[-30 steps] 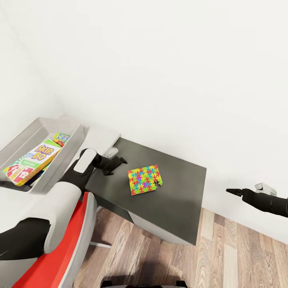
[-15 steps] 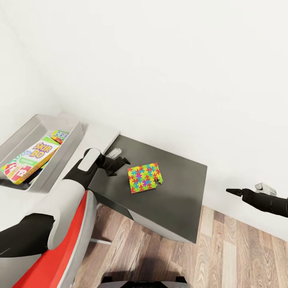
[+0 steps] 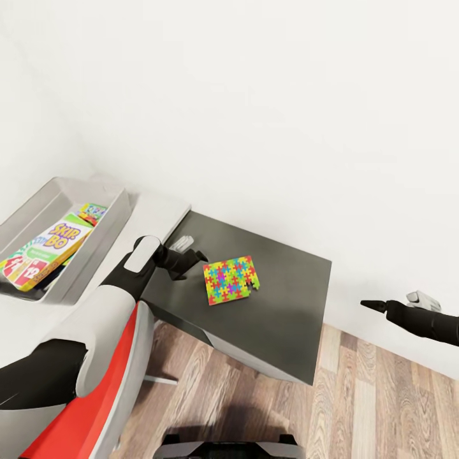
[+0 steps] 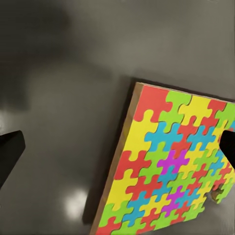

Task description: Put all the toys in the child's room - the three board games (two on the bed and one on the table), the two jigsaw puzzles on the table, and the tennis ball on the table - inside the toy box on the table in the child's room.

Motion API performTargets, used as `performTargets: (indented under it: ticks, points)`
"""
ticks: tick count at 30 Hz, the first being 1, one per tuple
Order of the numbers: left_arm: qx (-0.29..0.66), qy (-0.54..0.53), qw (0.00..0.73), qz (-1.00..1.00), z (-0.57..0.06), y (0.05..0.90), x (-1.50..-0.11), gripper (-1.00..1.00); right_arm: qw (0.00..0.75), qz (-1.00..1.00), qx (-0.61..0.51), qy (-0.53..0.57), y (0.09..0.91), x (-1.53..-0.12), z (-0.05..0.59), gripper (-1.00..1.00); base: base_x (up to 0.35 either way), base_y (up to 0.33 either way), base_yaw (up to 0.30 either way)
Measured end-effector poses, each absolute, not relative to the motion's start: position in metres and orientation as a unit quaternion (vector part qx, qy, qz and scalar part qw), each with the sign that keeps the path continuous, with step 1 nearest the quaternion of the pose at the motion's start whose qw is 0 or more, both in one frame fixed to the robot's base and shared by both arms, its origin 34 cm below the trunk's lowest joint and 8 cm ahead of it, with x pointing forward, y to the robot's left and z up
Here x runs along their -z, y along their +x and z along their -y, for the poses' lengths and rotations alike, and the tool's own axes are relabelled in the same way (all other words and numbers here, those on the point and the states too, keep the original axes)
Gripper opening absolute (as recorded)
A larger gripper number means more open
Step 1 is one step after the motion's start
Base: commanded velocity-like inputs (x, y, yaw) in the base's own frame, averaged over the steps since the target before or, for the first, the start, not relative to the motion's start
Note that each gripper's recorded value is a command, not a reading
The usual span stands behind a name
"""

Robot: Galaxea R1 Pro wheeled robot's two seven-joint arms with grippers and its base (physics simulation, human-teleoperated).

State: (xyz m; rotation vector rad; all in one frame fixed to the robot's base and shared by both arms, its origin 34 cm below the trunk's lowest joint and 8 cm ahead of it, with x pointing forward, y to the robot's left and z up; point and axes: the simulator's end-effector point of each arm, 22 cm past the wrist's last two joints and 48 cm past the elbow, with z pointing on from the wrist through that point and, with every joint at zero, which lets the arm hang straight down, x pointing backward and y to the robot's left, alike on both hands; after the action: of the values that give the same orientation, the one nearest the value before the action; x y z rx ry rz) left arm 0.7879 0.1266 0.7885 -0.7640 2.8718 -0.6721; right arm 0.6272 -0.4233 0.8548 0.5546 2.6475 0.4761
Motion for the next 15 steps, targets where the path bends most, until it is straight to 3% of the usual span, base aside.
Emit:
performTargets:
  ticks: [15]
  points:
    - [0.231, -0.251, 0.058, -0.938, -0.1239, 0.7945, -0.7902, 1.00, 0.202, -0.945, -0.173, 0.190, 0.6301, -0.8588, 0.4176, 1.00, 0.000, 0.000, -0.003]
